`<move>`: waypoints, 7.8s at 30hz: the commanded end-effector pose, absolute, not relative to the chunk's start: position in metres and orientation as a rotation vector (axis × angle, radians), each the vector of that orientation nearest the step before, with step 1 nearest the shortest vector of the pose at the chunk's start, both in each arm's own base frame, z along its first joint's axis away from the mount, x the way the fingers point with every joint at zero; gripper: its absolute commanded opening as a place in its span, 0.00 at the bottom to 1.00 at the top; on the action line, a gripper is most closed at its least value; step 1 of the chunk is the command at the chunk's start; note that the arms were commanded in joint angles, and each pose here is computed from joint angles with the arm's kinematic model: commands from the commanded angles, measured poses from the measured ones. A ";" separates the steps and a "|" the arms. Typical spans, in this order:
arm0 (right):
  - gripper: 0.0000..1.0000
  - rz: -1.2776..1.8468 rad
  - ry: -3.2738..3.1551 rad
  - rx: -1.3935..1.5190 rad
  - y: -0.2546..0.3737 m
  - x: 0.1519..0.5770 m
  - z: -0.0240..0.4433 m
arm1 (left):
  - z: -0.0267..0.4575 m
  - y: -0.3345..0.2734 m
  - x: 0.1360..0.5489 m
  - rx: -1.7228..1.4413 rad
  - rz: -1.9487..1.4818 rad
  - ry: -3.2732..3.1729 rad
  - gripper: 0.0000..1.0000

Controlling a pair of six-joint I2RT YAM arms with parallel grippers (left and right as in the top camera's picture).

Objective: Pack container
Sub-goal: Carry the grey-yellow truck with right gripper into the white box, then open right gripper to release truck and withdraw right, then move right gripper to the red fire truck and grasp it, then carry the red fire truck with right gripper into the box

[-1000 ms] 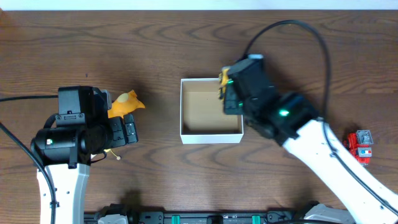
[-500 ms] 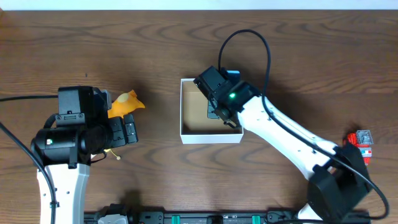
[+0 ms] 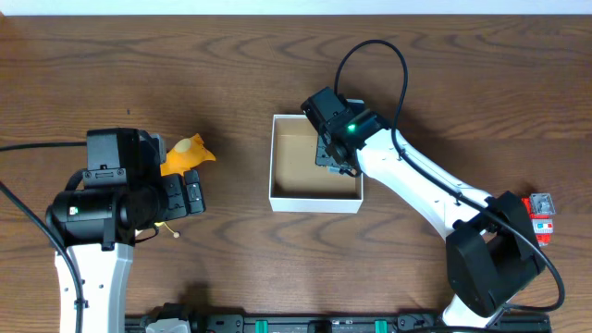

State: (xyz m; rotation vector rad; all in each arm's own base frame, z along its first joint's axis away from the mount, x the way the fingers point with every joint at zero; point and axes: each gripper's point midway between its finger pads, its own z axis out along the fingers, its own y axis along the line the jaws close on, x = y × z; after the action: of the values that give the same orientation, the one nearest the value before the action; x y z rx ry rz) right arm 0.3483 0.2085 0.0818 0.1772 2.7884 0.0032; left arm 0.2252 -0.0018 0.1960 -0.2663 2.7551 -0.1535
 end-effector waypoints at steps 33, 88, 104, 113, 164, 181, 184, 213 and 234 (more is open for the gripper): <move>0.01 0.251 2.628 -0.511 0.297 0.345 0.097 | 0.201 -0.001 0.227 -0.283 -0.153 2.742 0.98; 0.07 -0.019 2.815 -0.337 0.250 0.343 0.039 | 0.201 0.000 0.227 -0.282 -0.151 2.742 0.98; 0.80 0.149 2.506 -0.187 0.195 0.365 0.232 | 0.201 0.000 0.227 -0.282 -0.152 2.742 0.98; 0.99 -0.069 2.550 0.499 -0.017 0.310 0.272 | 0.201 0.000 0.227 -0.282 -0.152 2.742 0.98; 0.96 -0.103 2.987 0.653 -0.195 0.231 0.063 | 0.200 -0.001 0.222 -0.286 -0.153 2.761 0.98; 0.75 -0.016 3.097 0.674 -0.191 0.226 0.025 | 0.200 -0.001 0.222 -0.286 -0.153 2.761 0.98; 0.70 -0.022 3.089 0.672 -0.192 0.227 0.025 | 0.200 -0.001 0.222 -0.286 -0.153 2.761 0.98; 0.01 -0.014 2.959 0.840 -0.192 0.255 0.049 | 0.200 -0.001 0.222 -0.286 -0.153 2.761 0.98; 0.01 0.003 2.455 0.285 0.004 0.345 0.261 | 0.199 -0.001 0.222 -0.287 -0.153 2.762 0.98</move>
State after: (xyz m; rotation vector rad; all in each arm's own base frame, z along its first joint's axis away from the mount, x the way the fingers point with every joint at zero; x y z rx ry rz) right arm 0.3446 -0.0240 0.2300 0.2231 2.5656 -0.0337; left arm 0.2205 -0.0021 0.1943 -0.2697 2.7751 -0.1534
